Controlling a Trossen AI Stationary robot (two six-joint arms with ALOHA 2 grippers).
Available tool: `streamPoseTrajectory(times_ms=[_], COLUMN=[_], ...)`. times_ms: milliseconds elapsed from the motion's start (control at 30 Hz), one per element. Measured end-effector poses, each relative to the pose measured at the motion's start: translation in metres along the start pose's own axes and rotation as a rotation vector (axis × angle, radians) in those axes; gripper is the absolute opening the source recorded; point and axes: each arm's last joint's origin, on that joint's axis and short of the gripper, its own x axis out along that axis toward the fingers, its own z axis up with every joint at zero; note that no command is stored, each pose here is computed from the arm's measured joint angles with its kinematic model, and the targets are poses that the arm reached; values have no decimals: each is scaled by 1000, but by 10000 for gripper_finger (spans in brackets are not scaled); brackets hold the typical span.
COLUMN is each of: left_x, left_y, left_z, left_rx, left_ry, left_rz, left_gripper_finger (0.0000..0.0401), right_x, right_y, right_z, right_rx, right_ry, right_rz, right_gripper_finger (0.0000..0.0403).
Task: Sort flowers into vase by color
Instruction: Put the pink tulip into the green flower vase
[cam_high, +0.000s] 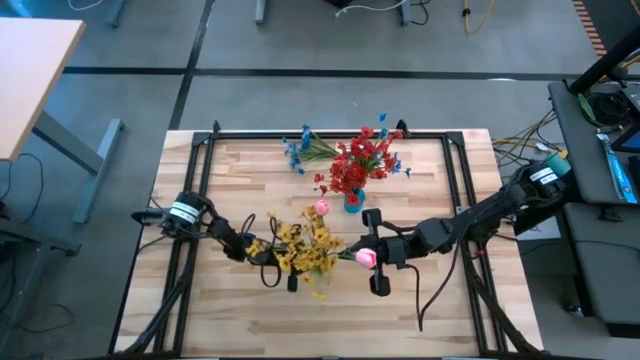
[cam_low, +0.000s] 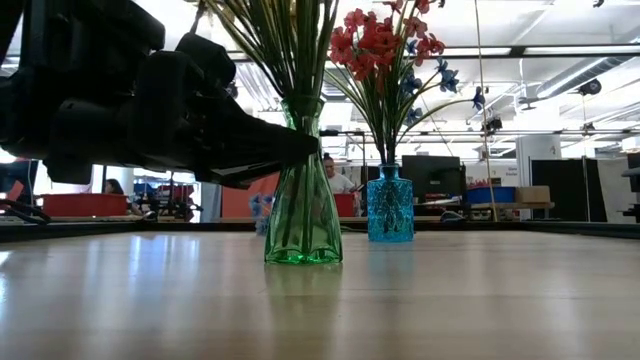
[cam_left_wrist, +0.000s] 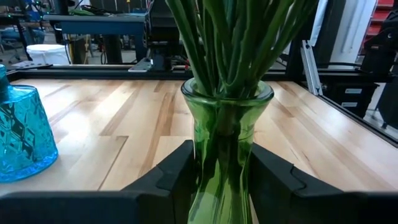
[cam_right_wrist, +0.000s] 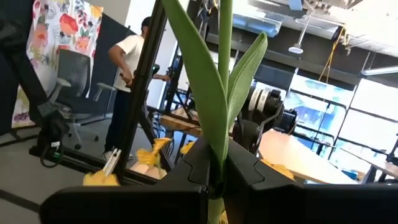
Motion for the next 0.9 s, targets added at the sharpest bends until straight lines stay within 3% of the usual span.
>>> streamPoseTrajectory(times_ms=[900], left_x=[0], left_y=[0], left_z=[-1], left_rx=[-4], left_ry=[2], left_rz=[1], left_gripper_finger=[113], right_x=[18], right_y=[8], right_z=[-50], right_rx=[93], right_ry=[153], right_rz=[6], right_gripper_finger=[13])
